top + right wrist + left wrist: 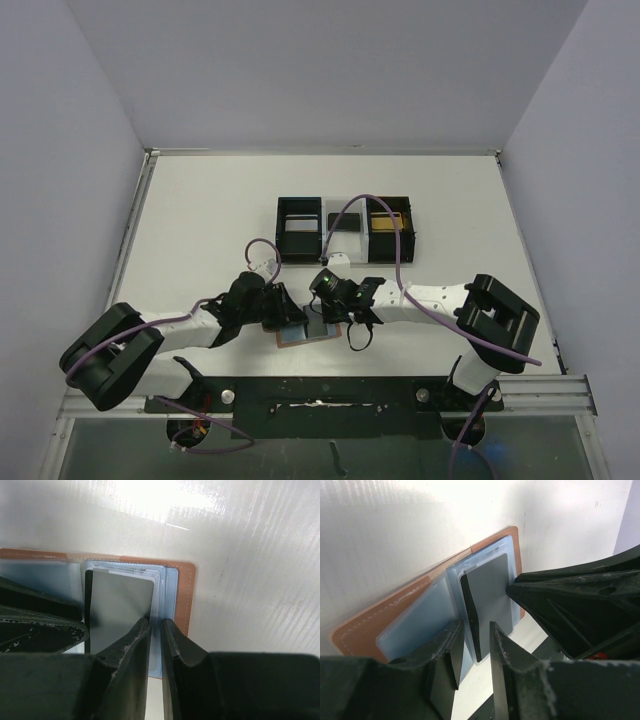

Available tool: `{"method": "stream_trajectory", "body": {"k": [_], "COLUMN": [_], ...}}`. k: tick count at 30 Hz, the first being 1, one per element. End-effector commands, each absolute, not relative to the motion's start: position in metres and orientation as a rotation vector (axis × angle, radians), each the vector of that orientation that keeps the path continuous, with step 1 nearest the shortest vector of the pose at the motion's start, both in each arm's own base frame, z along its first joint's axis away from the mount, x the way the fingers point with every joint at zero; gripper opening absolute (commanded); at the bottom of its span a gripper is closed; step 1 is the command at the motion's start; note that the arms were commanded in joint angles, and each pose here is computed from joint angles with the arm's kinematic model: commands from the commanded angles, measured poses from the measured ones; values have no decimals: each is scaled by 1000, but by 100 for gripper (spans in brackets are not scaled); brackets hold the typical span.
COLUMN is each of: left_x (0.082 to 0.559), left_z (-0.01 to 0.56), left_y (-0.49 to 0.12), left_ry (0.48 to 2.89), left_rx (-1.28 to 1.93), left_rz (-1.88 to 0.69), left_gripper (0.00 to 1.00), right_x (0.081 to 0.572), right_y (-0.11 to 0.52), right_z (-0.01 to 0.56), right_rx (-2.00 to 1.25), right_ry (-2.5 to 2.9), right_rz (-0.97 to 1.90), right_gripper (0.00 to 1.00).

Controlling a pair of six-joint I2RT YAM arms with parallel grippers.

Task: Take the credit cards out of the card holder

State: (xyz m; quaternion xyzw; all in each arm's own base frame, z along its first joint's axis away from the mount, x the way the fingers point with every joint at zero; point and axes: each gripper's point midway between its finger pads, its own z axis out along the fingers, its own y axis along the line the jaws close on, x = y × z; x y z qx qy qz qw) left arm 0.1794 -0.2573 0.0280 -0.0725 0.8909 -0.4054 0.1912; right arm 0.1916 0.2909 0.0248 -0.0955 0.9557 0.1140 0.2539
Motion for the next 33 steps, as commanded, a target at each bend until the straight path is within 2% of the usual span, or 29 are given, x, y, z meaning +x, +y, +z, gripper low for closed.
{"method": "stream_trajectory", "body": {"k": [1, 7, 15, 22, 33], "left_x": [185, 184, 183, 184, 184], "left_z": [35, 12, 7, 11, 17], "left_y": [-267, -258, -261, -252, -241], "left_ry": [2479, 2587, 2584, 2545, 2515], "left_rx": [-187, -169, -171, -202, -199], "left_rz": [-1185, -988, -997, -971, -962], "left_gripper": [27, 24, 0, 0, 0], "right_x": [174, 173, 173, 174, 173], "right_y": [262, 261, 263, 244, 246], "right_z": [-4, -5, -5, -10, -10], "right_rx": [-317, -307, -308, -263, -277], "right_ry": [2688, 2691, 2690, 2702, 2709], "right_rz": [170, 172, 190, 117, 167], "right_gripper": [14, 15, 15, 15, 15]}}
